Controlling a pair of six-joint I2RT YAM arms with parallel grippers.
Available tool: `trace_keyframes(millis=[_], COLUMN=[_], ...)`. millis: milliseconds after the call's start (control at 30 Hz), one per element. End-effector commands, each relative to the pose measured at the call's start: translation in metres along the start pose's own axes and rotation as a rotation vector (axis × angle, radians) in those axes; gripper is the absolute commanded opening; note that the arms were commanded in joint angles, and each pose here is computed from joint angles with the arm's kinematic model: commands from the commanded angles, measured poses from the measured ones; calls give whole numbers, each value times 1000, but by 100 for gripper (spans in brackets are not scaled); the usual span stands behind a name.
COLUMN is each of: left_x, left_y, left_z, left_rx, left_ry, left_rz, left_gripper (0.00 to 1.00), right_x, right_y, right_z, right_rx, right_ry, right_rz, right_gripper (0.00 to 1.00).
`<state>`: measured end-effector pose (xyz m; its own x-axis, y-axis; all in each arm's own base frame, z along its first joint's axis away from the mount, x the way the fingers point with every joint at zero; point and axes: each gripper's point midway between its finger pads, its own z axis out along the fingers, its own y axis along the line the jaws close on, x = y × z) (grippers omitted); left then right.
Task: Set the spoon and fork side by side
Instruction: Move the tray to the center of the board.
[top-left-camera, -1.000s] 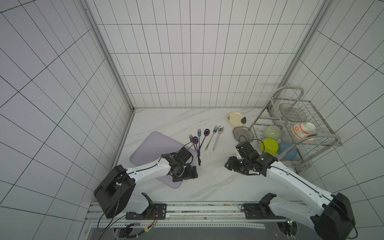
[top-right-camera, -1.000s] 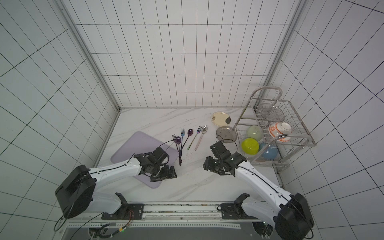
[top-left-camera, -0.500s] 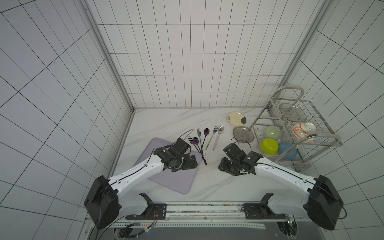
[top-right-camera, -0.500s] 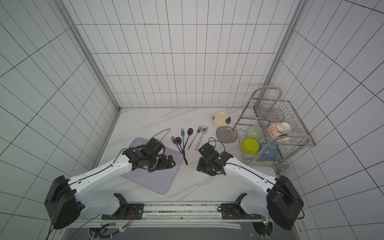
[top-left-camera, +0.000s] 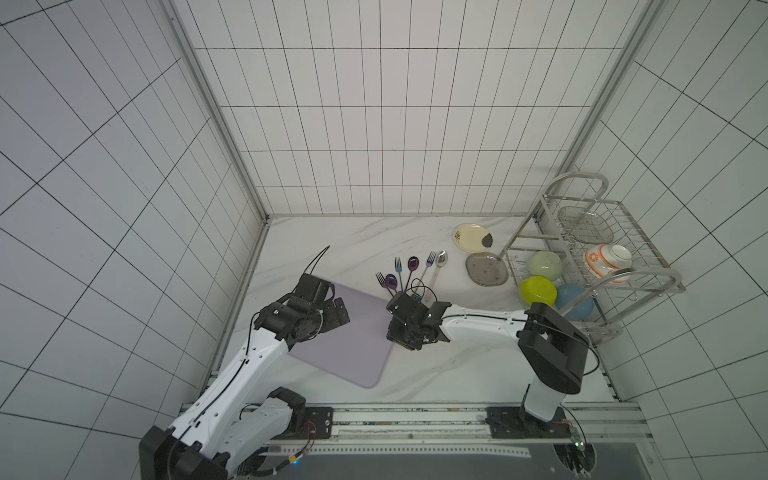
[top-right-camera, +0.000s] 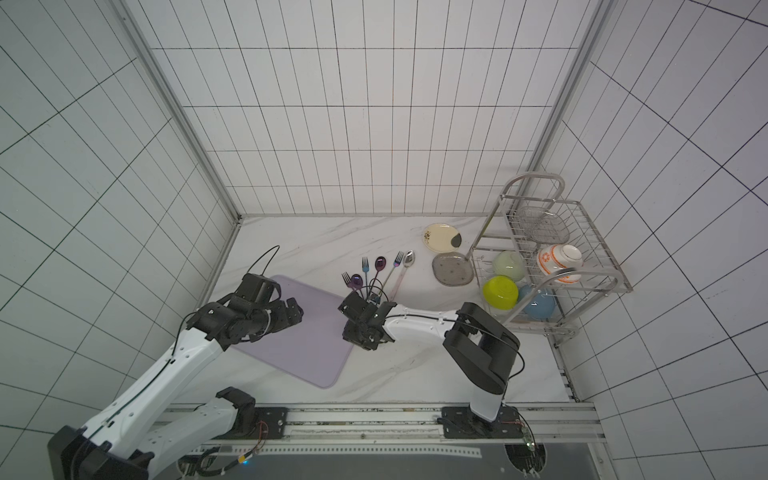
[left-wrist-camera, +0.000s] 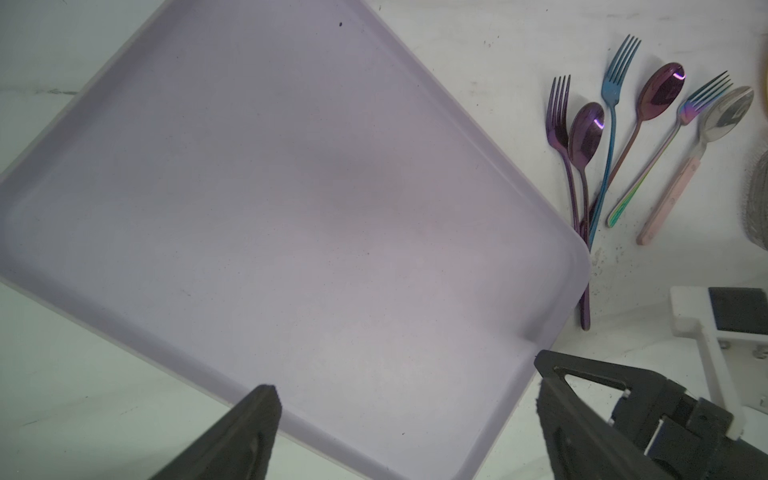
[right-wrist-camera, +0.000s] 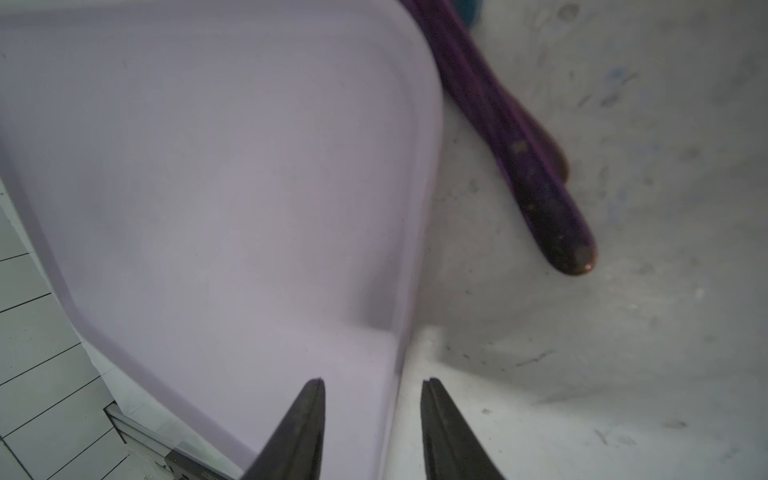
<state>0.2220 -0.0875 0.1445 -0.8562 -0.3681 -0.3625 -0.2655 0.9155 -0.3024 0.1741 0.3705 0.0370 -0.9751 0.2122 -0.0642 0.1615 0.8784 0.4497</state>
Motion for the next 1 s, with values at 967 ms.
trace_keyframes(millis=[967], left_x=[0], left_y=[-13], left_z=[-9], left_rx=[86], left_ry=[-5], left_rz=[43], left_gripper=[98], right_x=[-22], right_y=[-38], right_z=[-7], right_rx=[158], right_ry=[-87], right_rz=[-2], right_gripper=[0])
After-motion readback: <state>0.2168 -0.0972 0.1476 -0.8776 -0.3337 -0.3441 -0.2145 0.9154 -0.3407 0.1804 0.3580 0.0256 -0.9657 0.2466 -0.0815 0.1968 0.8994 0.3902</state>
